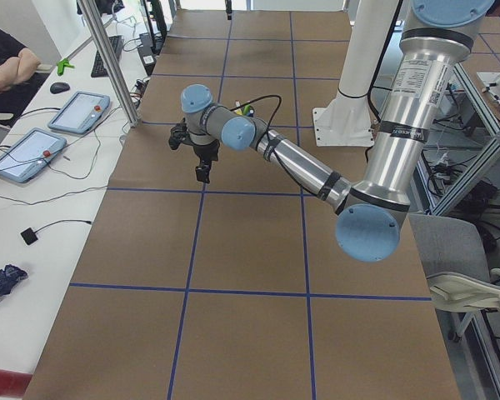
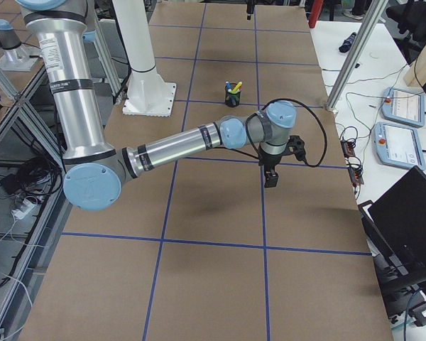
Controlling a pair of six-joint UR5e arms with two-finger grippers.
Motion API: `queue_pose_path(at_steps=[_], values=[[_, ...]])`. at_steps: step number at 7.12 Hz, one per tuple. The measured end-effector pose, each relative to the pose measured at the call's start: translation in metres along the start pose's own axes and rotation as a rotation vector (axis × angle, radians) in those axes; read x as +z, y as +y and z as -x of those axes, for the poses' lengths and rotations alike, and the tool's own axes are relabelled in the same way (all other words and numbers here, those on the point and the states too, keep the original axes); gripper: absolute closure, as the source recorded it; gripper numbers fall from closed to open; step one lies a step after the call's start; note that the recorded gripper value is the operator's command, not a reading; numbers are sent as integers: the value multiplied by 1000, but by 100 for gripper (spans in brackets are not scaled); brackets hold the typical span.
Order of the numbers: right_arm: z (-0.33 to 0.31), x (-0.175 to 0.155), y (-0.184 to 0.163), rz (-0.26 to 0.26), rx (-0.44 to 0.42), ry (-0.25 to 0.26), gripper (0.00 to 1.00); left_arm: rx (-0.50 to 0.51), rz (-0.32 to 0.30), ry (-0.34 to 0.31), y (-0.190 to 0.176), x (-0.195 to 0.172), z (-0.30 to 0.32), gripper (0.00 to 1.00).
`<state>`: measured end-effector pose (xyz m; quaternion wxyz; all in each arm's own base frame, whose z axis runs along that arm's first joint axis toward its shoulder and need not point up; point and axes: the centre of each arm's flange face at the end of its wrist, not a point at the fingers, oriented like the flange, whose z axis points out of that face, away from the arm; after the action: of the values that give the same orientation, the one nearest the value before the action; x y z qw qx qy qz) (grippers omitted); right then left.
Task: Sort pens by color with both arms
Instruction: 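Move both grippers in toward the black mesh pen cup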
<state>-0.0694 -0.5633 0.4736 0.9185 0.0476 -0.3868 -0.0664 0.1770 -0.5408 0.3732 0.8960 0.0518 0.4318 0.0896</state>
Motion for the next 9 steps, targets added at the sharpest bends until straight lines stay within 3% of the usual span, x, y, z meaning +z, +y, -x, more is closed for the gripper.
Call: queue_pose_path(at_steps=[1,4,9], values=[[25,-4,-4,-7,35,-20,0,-1,8,8,-6,7,-23,0],[142,5,-25,16,-5,-92,0,13,11,-14,-25,25,-72,0],[295,10,-17,55,167,-170,1,47,19,-1,-53,36,-119,0]])
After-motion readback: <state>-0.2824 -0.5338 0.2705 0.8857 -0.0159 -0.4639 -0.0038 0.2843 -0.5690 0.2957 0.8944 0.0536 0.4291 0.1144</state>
